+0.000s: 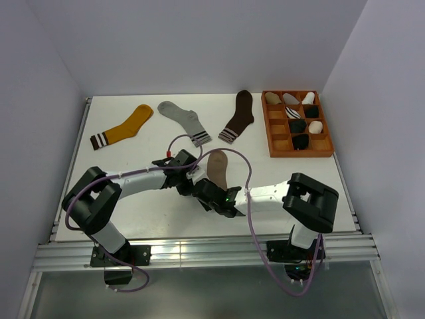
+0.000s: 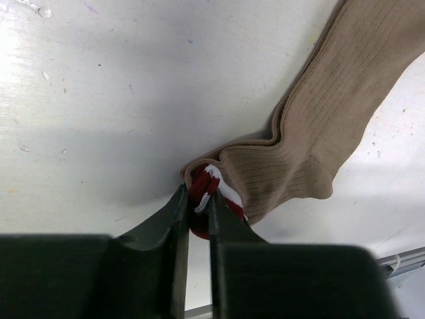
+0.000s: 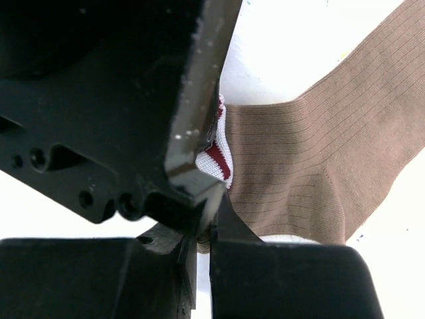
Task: Roll the socks
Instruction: Roll the sock at the center of the board.
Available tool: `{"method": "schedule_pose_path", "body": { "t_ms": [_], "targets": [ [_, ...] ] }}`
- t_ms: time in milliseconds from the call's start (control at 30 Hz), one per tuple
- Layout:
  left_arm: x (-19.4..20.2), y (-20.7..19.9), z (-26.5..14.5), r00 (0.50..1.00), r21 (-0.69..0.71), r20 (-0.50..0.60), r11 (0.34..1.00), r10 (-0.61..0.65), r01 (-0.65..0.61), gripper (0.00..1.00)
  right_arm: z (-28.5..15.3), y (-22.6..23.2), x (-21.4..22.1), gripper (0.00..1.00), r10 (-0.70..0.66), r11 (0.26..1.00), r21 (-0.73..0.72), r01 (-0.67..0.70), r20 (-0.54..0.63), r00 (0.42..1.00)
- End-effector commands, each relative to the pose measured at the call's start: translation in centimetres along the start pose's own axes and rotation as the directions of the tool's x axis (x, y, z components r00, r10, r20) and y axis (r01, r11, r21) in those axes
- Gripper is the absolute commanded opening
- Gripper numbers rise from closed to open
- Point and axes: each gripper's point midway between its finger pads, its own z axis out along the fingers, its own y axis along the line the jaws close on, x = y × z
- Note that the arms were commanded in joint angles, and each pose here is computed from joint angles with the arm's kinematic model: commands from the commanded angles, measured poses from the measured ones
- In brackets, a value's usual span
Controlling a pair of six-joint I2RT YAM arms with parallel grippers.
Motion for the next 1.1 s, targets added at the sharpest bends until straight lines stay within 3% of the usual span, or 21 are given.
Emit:
{"method": "schedule_pose_path", "body": {
  "t_ms": [0,200,300,500,700,1067],
  "targets": [
    [0.7,1.2,-0.3,1.000,-0.027,0.013,1.000,-0.007,0.008,0.20,-0.5,-1.2,2.2,0.00,0.007,0.999,0.040,-0.003,-0.094,0.996],
    [-1.0,-0.2,-1.4,0.998,0.065,0.044,0.997,-0.051,0.049,0.42,-0.9,-1.4,3.2,0.00,0.023,0.999,0.024,-0.021,-0.096,0.995],
    [-2.0,-1.6,-1.9,0.998,0.108,0.052,0.994,-0.027,0.021,0.47,-1.0,-1.4,3.3,0.00,0.027,1.000,0.015,-0.026,-0.087,0.996],
    [-1.8,-3.6,-1.0,0.998,0.173,-0.012,0.983,0.059,-0.056,0.46,-1.3,-1.2,2.9,0.00,0.033,0.999,-0.010,-0.033,-0.040,0.999],
    [-3.3,-3.6,-0.8,0.999,0.243,-0.017,0.970,0.027,-0.022,0.47,-1.4,-1.8,3.0,0.00,0.063,0.998,-0.005,-0.063,-0.027,0.998],
    [-3.9,-6.2,2.7,0.991,0.236,-0.109,0.970,0.083,-0.055,0.44,-1.6,-2.3,3.1,0.00,0.089,0.996,-0.010,-0.089,-0.004,0.996]
  ]
}}
